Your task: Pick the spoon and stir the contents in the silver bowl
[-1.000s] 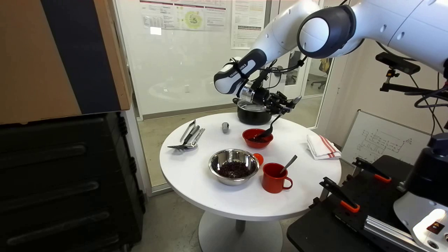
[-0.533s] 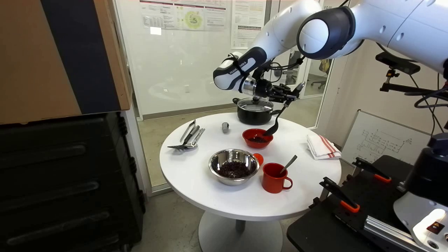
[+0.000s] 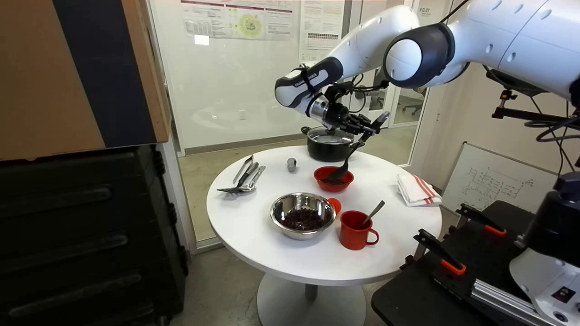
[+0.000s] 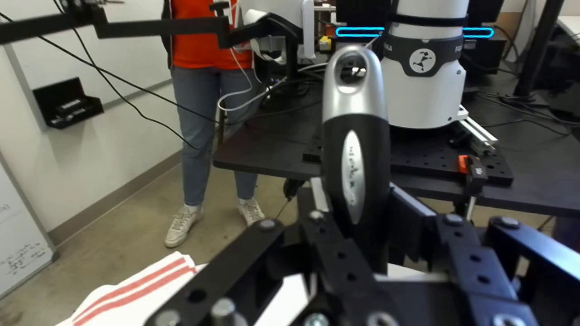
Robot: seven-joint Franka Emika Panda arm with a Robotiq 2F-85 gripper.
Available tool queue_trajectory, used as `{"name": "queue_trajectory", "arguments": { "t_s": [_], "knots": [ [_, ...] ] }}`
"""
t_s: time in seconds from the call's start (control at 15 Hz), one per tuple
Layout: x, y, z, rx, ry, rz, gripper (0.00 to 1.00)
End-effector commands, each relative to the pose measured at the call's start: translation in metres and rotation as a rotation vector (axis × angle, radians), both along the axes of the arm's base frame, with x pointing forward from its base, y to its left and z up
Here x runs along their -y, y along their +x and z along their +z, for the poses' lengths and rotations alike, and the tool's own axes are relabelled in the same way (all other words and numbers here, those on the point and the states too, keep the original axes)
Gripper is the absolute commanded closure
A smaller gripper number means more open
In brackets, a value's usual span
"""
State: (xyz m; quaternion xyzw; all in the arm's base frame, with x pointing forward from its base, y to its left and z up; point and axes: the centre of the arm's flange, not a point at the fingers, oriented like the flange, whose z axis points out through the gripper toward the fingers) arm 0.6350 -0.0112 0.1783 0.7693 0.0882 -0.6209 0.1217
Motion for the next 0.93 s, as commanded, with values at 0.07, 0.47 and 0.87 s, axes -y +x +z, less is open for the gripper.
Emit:
{"name": "queue_trajectory", "arguments": {
  "t_s": [0.07, 0.47, 0.87],
  "knots": [
    [0.013, 0.034, -0.011, 0.02, 0.157, -0.166, 0.92],
    [0.04, 0.027, -0.005, 0.104, 0.319, -0.34, 0.92],
    [0.06, 0.014, 0.009, 0.153, 0.476, -0.477, 0.92]
  ]
}}
